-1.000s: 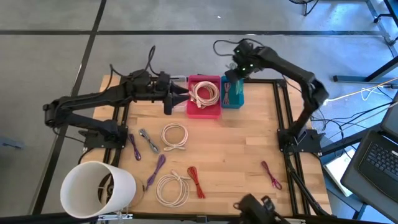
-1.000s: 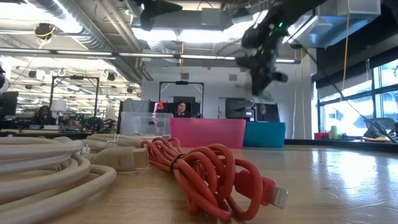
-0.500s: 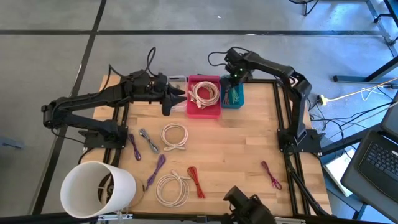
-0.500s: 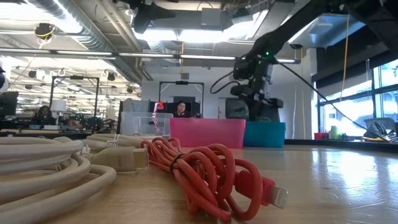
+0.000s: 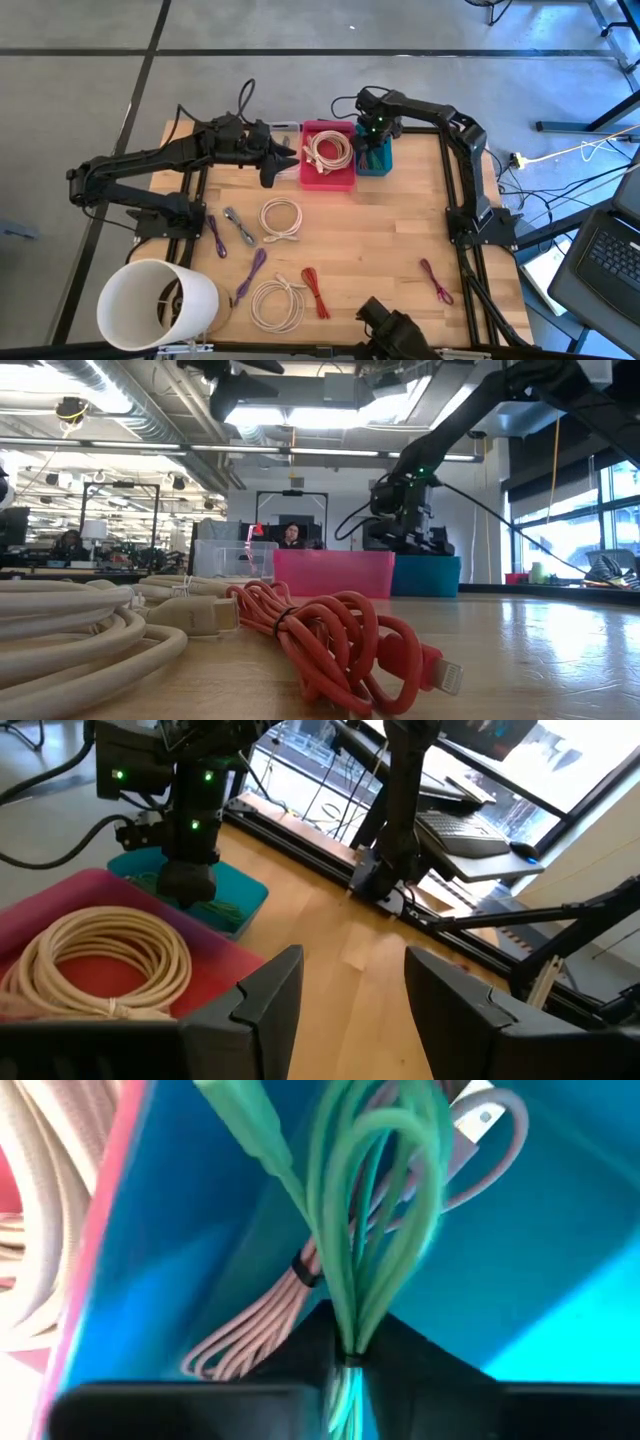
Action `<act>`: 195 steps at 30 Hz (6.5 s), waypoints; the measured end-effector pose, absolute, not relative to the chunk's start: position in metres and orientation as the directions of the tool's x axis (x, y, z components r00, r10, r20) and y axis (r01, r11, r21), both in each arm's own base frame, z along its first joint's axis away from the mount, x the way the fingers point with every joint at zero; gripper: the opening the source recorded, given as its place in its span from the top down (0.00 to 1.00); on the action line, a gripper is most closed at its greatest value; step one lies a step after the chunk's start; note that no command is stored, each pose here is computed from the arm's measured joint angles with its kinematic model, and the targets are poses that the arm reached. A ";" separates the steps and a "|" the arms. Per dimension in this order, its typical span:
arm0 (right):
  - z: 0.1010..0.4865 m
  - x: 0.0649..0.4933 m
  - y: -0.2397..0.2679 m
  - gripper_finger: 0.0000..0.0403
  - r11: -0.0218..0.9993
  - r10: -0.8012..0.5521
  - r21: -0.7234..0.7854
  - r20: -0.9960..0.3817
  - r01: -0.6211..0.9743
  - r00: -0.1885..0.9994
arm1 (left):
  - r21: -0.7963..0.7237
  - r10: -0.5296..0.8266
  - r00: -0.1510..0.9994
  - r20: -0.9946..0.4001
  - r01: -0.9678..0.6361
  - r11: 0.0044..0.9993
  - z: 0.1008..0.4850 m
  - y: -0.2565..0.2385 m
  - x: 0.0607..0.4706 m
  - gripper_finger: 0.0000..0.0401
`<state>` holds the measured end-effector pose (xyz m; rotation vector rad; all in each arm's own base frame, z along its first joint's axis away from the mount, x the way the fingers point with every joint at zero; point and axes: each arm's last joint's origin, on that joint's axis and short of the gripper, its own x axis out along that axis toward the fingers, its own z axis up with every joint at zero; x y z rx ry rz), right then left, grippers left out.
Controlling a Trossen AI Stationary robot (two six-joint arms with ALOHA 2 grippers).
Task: Pick & Place USB Port
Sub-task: Put the green USB cable into the blue bin, then put the white patterned USB cable into the transparent bin
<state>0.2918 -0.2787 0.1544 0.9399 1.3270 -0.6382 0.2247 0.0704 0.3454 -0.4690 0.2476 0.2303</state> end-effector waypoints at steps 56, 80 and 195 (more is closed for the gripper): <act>0.378 0.226 -0.158 0.45 0.611 -0.476 -0.030 -0.812 0.791 0.337 | -0.065 0.009 0.068 -0.998 -0.977 0.201 0.216 -0.013 0.133 0.58; 0.376 0.224 -0.155 0.45 0.642 -0.456 -0.066 -0.833 0.764 0.312 | 0.015 0.013 -0.032 -0.999 -0.074 0.997 0.163 -0.019 0.189 0.63; 0.371 0.204 -0.168 0.45 0.736 -0.426 -0.201 -0.880 0.647 0.211 | -0.114 0.075 0.128 -0.989 -0.978 0.176 0.202 0.255 0.301 0.97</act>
